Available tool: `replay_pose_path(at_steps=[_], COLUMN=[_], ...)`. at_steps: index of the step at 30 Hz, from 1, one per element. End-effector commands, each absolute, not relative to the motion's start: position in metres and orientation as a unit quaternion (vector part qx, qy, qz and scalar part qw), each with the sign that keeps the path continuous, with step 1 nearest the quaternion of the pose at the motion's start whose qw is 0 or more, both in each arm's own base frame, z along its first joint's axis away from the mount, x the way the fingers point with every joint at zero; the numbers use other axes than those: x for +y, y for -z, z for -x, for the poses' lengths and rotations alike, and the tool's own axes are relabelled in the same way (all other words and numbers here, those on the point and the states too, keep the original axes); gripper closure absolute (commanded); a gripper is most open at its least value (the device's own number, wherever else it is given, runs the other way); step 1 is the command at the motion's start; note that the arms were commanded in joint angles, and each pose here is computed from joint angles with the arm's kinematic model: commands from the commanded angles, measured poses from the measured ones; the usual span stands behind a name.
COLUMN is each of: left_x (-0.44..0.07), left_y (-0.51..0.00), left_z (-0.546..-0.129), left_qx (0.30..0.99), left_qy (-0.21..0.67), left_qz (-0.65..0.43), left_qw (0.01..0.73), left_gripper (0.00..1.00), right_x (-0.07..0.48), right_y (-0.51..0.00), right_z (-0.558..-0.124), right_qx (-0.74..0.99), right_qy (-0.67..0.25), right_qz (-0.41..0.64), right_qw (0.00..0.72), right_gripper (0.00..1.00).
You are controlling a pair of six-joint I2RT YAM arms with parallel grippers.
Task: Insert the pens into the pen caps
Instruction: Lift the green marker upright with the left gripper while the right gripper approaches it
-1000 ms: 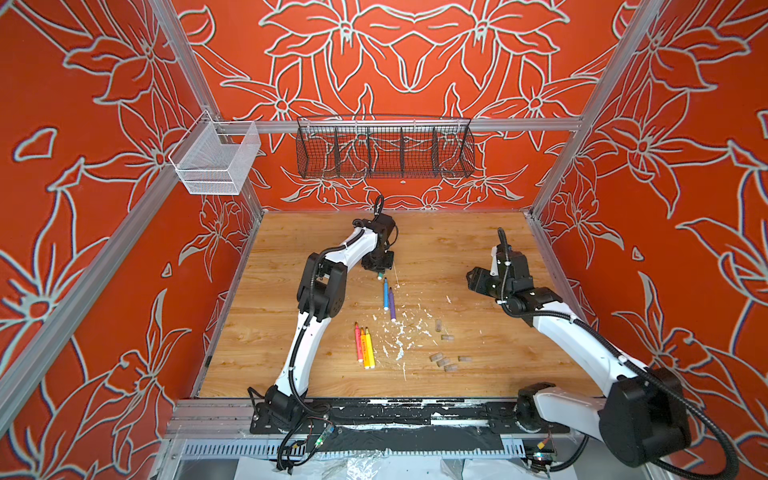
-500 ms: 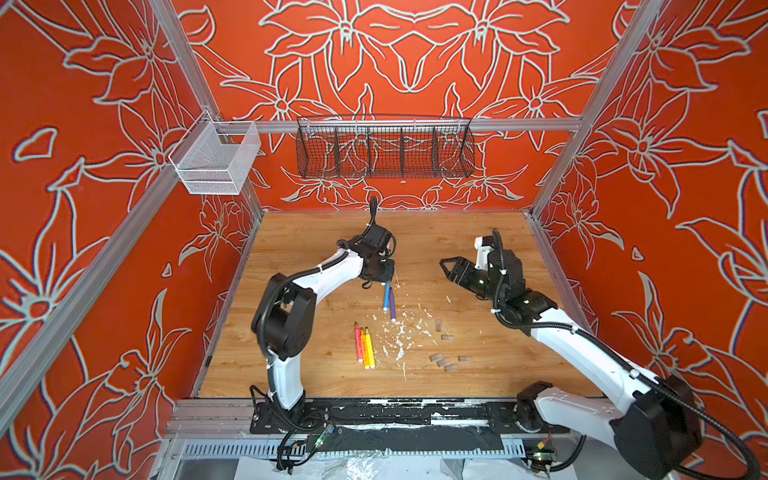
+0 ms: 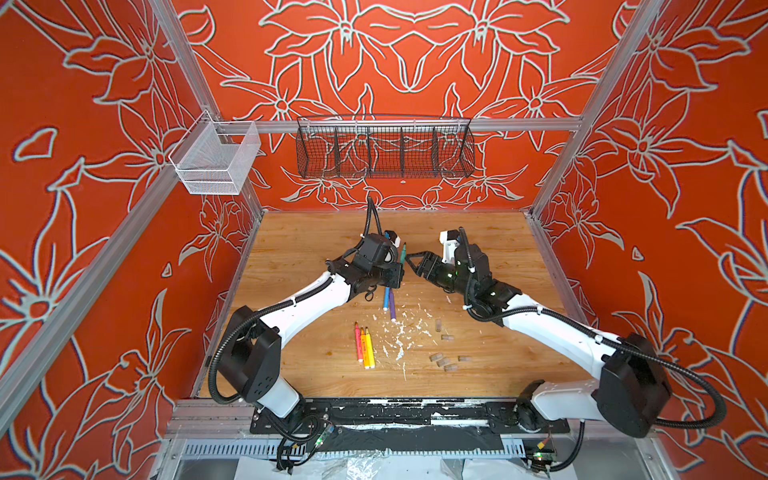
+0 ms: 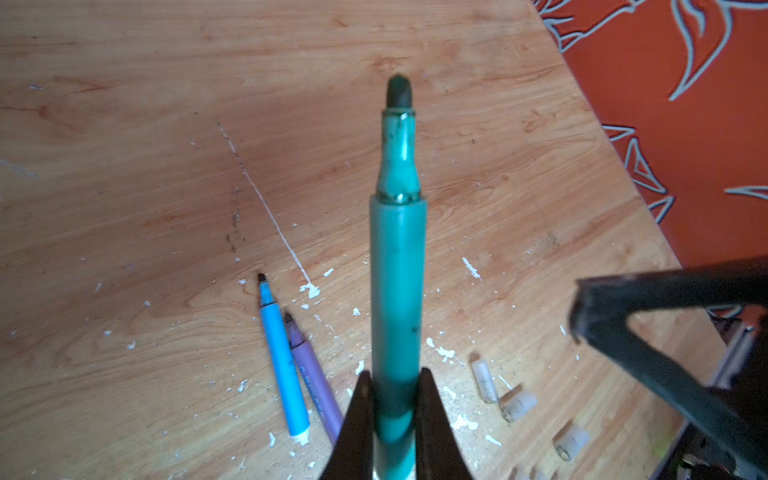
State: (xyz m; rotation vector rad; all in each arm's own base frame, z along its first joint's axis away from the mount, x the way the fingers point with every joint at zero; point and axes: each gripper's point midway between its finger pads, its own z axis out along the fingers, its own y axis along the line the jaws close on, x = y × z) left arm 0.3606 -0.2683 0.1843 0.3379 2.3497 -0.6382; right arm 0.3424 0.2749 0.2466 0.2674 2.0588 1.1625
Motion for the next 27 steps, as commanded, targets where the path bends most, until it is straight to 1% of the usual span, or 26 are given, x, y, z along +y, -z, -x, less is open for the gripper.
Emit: replay_pose_path(at_steps=[1,5,18,21,27], left_x=[-0.278,-0.282,-0.291,-0.293,-0.296], left_y=[-0.211,-0.220,-0.228,-0.227,-0.223], left_z=[-0.354,-0.347,-0.337,-0.338,-0.338], left_qx=[0.877,0.869,0.856,0.856,0.859], left_qy=[0.280,0.286,0.304,0.304,0.306], left_qz=[-0.143,-0.156,-0.181,-0.184,-0.189], left_qw=[0.362,0.373,0.378,0.375,0.365], left_gripper=[1.00,1.00,1.00,1.00,1.00], right_x=[0.271,0.262,0.285,0.289,0.290], right_y=[-0.258,-0.252,-0.254,-0.257,-0.259], right_z=[-0.352,-0.355,-0.364,-0.363,-0.356], right_qx=[0.783,0.784,0.789,0.788,0.788], right_qy=[-0.462,-0.446,-0.455,-0.457,-0.448], right_qz=[-0.134,-0.159,-0.147,-0.145,-0.150], right_qw=[0.395,0.401,0.387,0.387,0.395], right_gripper=[0.32,0.37,0.41,0.50,0.76])
